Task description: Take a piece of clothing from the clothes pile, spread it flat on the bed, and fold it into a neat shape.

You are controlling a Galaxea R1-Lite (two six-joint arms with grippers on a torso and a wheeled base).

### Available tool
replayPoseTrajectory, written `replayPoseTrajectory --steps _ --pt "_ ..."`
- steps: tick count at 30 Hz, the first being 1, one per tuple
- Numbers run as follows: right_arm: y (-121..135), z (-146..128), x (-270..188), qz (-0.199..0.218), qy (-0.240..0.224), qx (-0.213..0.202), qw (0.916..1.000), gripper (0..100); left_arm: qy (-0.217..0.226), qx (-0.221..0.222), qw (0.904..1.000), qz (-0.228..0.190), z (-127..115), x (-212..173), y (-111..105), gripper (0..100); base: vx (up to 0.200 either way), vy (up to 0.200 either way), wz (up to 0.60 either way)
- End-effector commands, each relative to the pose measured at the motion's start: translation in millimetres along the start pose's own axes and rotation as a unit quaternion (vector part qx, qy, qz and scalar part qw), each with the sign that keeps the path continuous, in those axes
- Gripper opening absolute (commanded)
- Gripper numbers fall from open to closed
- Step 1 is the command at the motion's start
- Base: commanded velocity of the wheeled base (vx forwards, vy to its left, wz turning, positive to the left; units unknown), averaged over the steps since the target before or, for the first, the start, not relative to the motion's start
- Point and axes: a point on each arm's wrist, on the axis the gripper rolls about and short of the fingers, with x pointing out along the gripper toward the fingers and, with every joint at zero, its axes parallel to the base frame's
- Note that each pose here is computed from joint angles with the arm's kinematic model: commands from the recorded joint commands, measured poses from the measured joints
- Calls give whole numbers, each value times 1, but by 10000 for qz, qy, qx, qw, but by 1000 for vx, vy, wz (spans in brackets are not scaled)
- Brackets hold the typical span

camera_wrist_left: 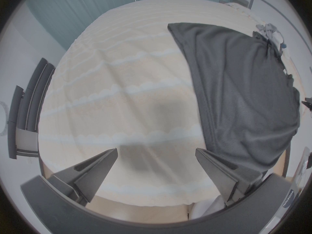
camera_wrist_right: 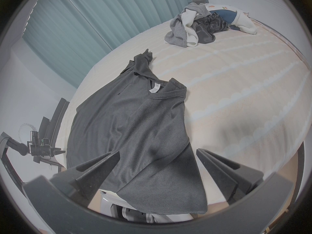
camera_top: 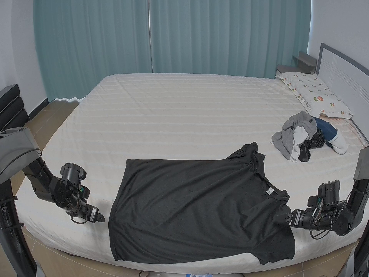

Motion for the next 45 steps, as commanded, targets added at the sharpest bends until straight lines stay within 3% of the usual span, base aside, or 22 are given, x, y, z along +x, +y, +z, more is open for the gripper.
replayPoseTrajectory --steps 1,10,12,14,16,17,19,20,27,33,34,45 --pt "0 0 0 9 -10 -5 10000 100 -184 -99 9995 -219 4 -8 6 100 0 0 0" --pt "1 3 1 46 -60 45 10000 100 -565 -81 9898 -1306 9 -16 1 100 0 0 0" --pt "0 6 2 56 -144 78 9998 100 -704 -291 9835 -1643 18 -17 1 100 0 0 0" --pt "-2 5 2 36 -197 80 9998 100 -805 -676 9783 -1785 27 -18 0 100 0 0 0" --pt "-2 5 2 27 -210 84 9997 100 -830 -775 9770 -1807 30 -19 0 100 0 0 0" --pt "-5 5 2 8 -201 96 9998 100 -930 -1219 9674 -2016 43 -22 -3 100 0 0 0" --pt "-6 4 3 2 -174 105 9998 100 -932 -1315 9647 -2082 45 -22 -5 100 0 0 0" --pt "-11 0 8 -108 -22 131 9999 100 -912 -1610 9560 -2276 54 -19 -9 100 0 0 0" --pt "-25 -14 14 -311 383 -234 9985 100 -847 -2350 9373 -2431 74 -8 -14 100 0 0 0" --pt "-27 -26 17 -340 707 -537 9955 100 -823 -2416 9357 -2436 75 -5 -14 100 0 0 0" --pt "-27 -27 16 -335 724 -556 9953 0 -820 -2422 9353 -2444 75 -5 -14 100 0 0 0" --pt "-30 -41 -9 -257 991 -1092 9887 0 -784 -2402 9365 -2430 75 1 -15 100 0 0 0"
